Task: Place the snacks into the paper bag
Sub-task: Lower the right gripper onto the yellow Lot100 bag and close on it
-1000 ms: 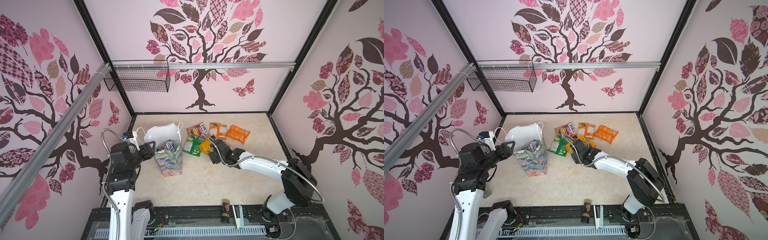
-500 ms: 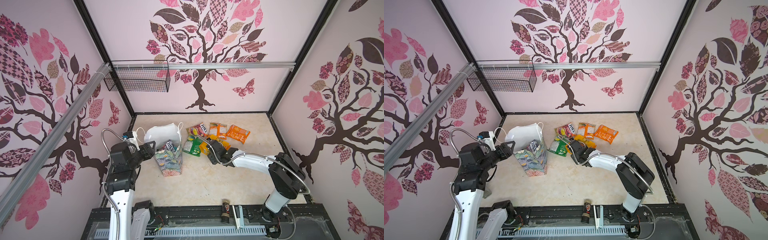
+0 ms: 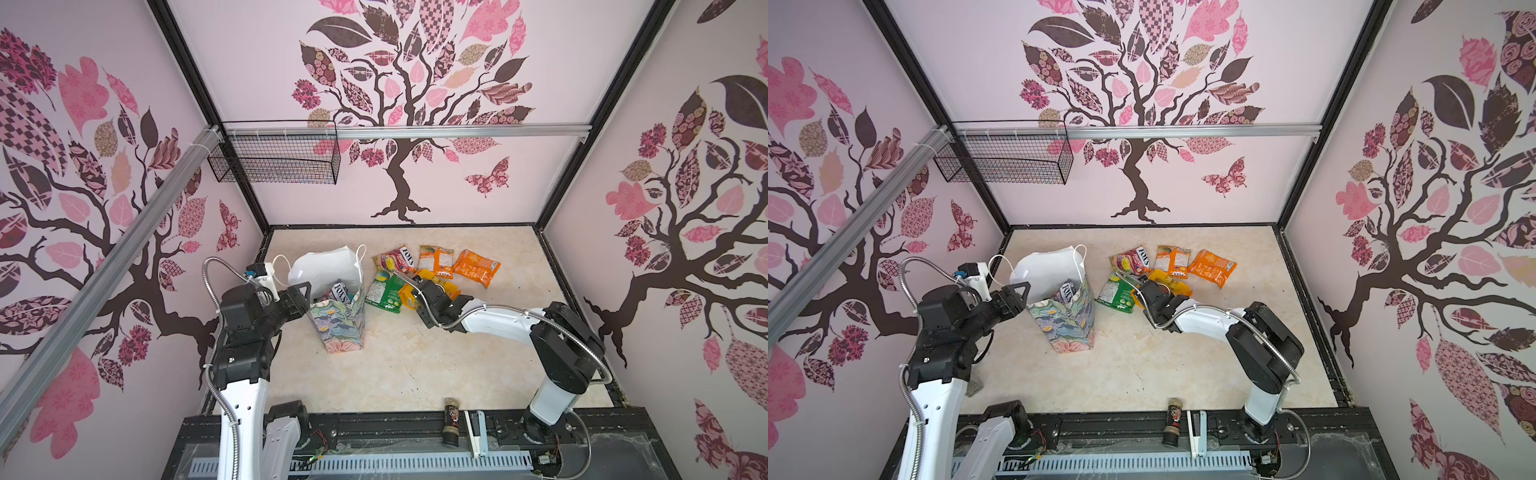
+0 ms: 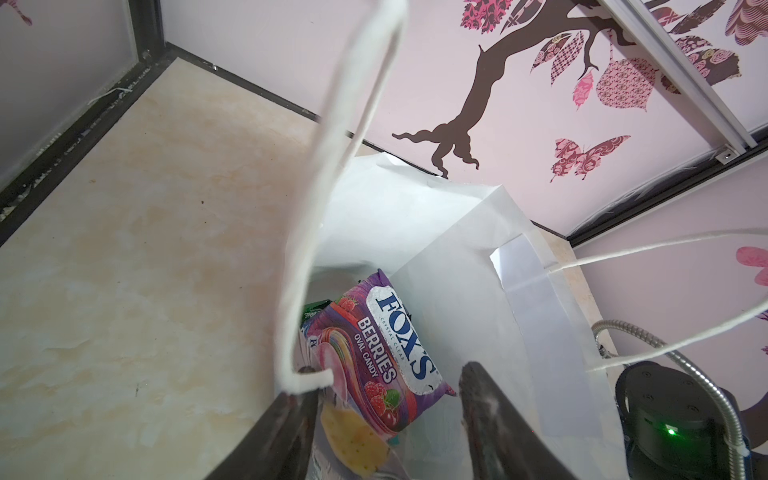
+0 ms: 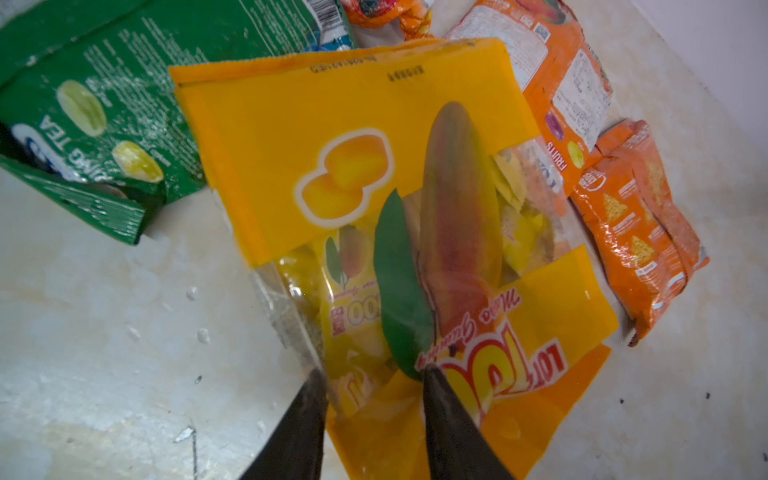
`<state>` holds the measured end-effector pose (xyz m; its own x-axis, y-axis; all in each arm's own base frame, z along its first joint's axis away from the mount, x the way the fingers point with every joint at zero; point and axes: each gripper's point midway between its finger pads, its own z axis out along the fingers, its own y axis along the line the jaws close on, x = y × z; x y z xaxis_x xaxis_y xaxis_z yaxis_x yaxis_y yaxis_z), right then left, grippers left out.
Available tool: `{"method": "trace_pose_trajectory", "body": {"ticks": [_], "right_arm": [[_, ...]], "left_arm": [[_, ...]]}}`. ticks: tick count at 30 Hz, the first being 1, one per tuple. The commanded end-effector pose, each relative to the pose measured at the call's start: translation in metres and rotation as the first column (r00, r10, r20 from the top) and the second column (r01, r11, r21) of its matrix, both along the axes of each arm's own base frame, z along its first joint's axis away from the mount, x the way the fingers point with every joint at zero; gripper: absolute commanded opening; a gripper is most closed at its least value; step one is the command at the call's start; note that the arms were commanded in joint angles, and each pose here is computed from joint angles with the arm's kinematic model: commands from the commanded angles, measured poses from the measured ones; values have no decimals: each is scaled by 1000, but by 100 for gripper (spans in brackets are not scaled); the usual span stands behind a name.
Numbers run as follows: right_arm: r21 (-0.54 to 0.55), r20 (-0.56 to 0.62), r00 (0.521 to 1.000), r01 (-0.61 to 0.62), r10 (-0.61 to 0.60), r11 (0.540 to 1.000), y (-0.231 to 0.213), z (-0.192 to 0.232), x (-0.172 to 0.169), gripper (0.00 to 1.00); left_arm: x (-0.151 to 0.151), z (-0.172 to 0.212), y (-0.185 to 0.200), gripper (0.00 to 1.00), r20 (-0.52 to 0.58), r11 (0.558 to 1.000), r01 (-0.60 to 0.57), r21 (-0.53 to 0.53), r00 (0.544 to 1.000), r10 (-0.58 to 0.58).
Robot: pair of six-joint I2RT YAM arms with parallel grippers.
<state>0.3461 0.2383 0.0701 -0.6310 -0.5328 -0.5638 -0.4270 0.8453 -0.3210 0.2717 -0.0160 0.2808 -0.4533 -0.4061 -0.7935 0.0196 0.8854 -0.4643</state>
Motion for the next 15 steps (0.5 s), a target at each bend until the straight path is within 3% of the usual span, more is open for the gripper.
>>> {"method": "trace_pose_trajectory", "body": {"ticks": [1, 9, 15], "right_arm": [[-10, -1, 1000, 22, -22, 1000, -5, -2, 2, 29], [-7, -8, 999, 39, -39, 999, -11, -3, -1, 0], [-1, -44, 998, 56, -56, 998, -16, 9, -11, 0]], "left_arm": [[0, -7, 2, 59, -8, 1000, -7, 1, 1000, 7], [1, -7, 2, 59, -9, 1000, -7, 1, 1000, 7], [1, -8, 2, 59, -11, 1000, -8, 1, 1000, 8]]}}
